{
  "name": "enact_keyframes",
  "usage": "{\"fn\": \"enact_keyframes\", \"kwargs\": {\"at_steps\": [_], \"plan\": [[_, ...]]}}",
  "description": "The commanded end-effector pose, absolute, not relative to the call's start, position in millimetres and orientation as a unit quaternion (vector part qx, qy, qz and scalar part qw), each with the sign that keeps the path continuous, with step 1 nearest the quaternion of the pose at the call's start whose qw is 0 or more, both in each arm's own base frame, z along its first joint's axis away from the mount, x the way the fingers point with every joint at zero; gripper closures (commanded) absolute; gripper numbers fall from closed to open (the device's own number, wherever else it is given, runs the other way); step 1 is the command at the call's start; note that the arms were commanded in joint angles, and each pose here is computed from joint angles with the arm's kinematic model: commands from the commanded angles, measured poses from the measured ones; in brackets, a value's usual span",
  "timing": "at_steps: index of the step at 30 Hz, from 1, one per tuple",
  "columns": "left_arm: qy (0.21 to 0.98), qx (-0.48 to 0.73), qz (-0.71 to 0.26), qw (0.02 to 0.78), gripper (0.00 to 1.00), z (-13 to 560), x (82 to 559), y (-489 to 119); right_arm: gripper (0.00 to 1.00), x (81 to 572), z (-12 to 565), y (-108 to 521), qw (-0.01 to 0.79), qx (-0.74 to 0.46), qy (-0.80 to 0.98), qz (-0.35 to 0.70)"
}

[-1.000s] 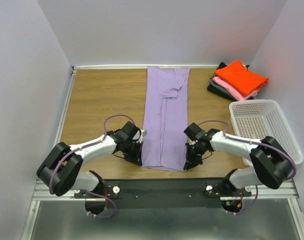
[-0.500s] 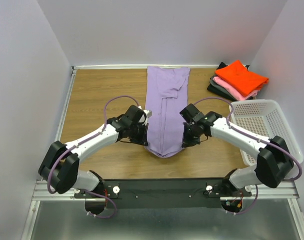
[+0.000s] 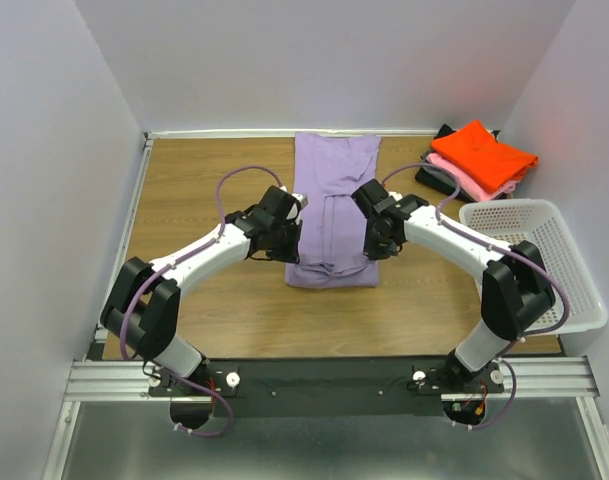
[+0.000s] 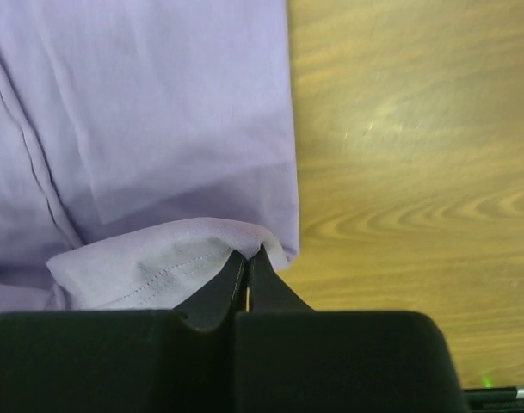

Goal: Fold and stack the t-shirts
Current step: Fold the tshirt

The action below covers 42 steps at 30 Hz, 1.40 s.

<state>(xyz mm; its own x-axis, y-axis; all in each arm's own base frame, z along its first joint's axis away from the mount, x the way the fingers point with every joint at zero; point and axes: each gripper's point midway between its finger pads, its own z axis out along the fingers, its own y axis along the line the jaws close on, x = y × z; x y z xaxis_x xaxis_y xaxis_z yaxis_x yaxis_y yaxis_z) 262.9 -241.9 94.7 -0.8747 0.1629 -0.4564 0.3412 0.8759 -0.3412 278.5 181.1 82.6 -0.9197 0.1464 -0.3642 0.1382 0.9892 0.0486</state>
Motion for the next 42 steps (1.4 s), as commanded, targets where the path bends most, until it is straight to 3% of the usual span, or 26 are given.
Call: {"fn": "enact_keyframes", "kwargs": {"at_steps": [1,21,42], "plan": [[0.941,0.112,-0.195,0.251,1.0,103.8,298.1,-238.3,0.98,315.8,89.8,167.1,0.239,0.085,0.967,-0.026],[0.934,0.09,-0.208,0.275,1.0,102.9,407.2,-229.0,0.98,426.6,88.8,161.2,0.274,0.093,0.957,-0.039],[0.935,0.115,-0.215,0.255,1.0,75.2,462.5,-229.3,0.99,464.5,67.3,156.7,0.261,0.092,0.96,-0.037]]}}
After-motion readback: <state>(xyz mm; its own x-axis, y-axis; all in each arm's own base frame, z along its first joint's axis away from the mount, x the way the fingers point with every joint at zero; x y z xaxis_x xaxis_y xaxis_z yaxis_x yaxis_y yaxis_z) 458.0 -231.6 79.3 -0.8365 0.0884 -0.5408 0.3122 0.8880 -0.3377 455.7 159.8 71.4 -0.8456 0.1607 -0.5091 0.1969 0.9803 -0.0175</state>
